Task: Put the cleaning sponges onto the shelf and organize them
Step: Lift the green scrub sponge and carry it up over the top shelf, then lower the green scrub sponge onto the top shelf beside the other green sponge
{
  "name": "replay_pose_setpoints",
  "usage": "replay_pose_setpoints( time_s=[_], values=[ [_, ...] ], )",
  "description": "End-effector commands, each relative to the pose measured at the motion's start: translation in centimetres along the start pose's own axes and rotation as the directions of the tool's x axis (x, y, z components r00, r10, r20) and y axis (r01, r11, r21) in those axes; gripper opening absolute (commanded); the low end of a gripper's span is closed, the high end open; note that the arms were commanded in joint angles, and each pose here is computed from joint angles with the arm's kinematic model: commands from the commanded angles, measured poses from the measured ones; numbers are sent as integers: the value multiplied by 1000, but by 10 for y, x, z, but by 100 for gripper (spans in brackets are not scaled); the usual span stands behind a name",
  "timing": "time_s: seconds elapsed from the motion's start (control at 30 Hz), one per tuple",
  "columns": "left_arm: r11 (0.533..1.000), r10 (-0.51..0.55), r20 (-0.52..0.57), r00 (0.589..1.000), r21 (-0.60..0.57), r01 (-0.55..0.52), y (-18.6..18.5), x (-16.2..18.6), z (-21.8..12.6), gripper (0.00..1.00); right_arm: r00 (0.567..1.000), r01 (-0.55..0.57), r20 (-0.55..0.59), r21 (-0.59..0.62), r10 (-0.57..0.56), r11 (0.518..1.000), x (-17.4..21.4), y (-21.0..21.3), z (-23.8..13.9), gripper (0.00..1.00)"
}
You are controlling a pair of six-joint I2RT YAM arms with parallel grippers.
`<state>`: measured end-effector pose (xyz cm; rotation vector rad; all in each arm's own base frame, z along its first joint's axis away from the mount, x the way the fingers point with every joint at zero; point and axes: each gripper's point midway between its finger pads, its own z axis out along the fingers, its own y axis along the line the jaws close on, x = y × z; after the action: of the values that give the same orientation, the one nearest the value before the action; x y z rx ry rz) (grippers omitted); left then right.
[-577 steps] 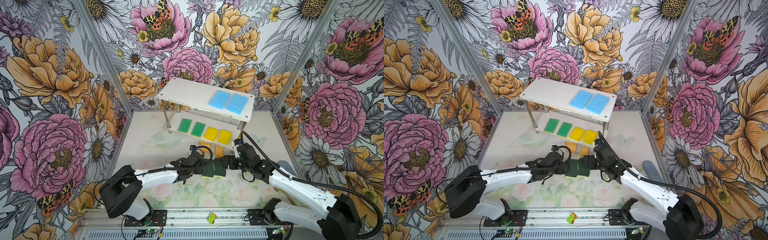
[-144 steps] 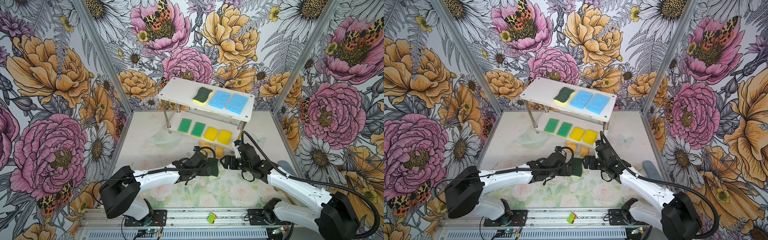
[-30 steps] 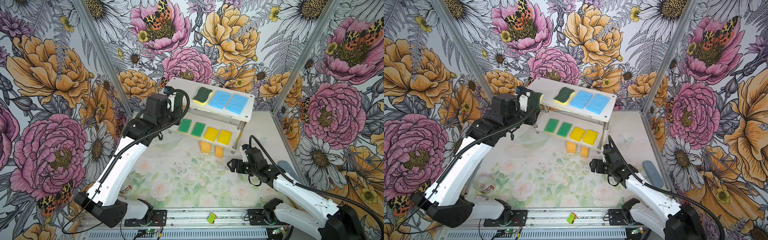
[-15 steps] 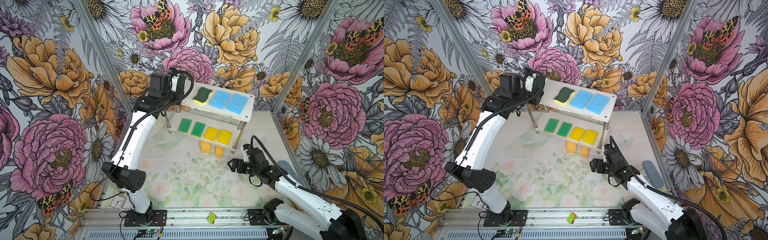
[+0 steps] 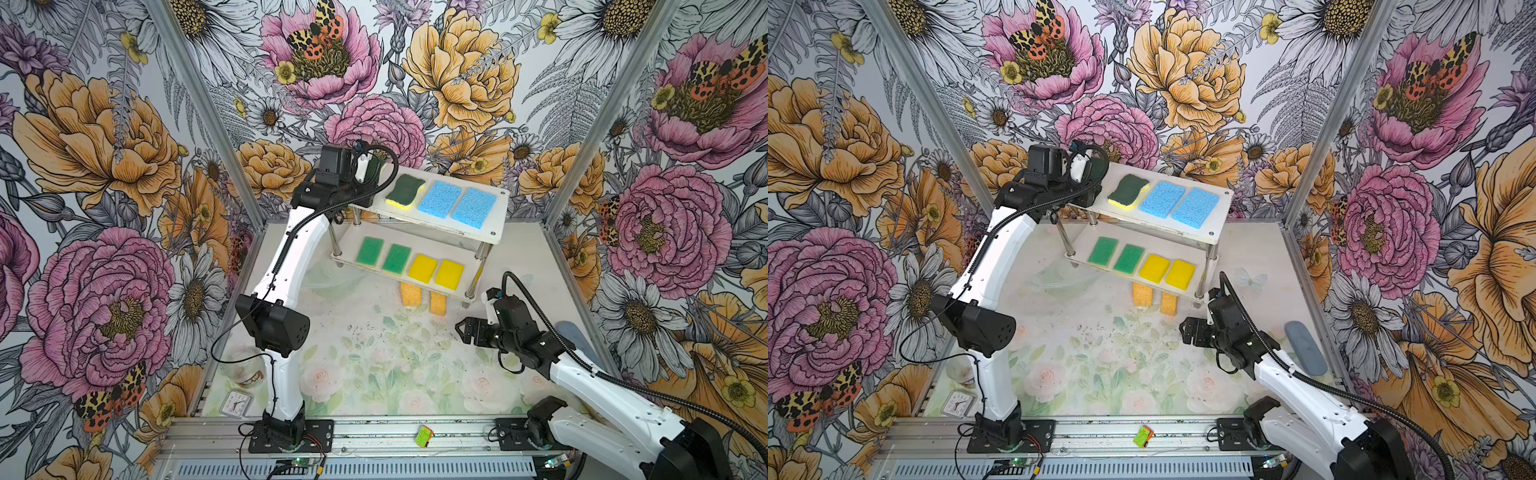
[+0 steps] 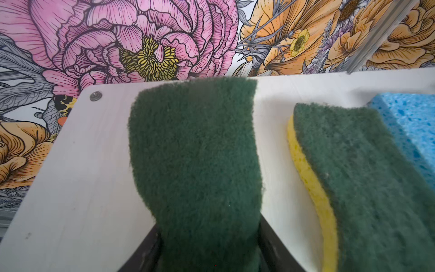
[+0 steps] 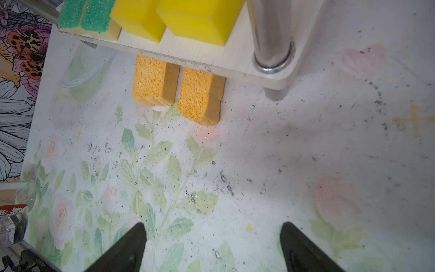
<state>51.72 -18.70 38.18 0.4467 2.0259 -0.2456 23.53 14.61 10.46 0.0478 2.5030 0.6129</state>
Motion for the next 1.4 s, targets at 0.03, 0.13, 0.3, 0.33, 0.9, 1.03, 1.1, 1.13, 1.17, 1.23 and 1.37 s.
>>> replay_pose_setpoints(
  time_s=[0.03, 0.13, 0.3, 0.33, 0.9, 1.03, 1.1, 1.13, 1.17, 1.23, 1.37],
  values=[
    [999, -3, 17, 1000, 39, 3, -3, -7, -7, 53, 1000, -11, 23, 1, 11, 1000, -2, -2, -3, 91],
    [999, -2, 15, 1000, 46, 1, -6, -6, -5, 54, 1000, -13, 21, 3, 13, 1000, -2, -2, -3, 91],
    [998, -6, 17, 1000, 58, 5, -9, -7, -6, 58, 1000, -14, 18, 5, 14, 1000, -1, -3, -2, 91],
    [998, -2, 19, 1000, 61, 1, -10, -8, -6, 58, 1000, -14, 18, 4, 14, 1000, -1, -3, -2, 91],
    [996, -3, 29, 1000, 86, 1, -19, -12, -3, 69, 1000, -12, 19, 0, 12, 1000, 0, -2, -3, 91],
    [996, -2, 29, 1000, 86, 0, -19, -12, -3, 70, 1000, -12, 19, -1, 12, 1000, 0, -2, -3, 91],
    [996, -2, 30, 1000, 92, -1, -21, -12, -3, 70, 1000, -12, 20, 0, 12, 1000, -1, -2, -3, 91],
    [995, -2, 30, 1000, 95, -1, -21, -12, -3, 70, 1000, -13, 20, 0, 13, 1000, -1, -2, -3, 91],
    [995, -2, 29, 1000, 98, -1, -22, -12, -3, 70, 1000, -13, 20, 1, 13, 1000, -1, -3, -3, 91],
    [995, -2, 26, 1000, 103, -1, -23, -11, -1, 70, 1000, -13, 21, 2, 13, 1000, -1, -3, -3, 91],
    [993, -12, 23, 1000, 114, 9, -24, -10, 0, 70, 1000, -12, 21, -1, 12, 1000, -1, -2, -3, 91]
  ],
)
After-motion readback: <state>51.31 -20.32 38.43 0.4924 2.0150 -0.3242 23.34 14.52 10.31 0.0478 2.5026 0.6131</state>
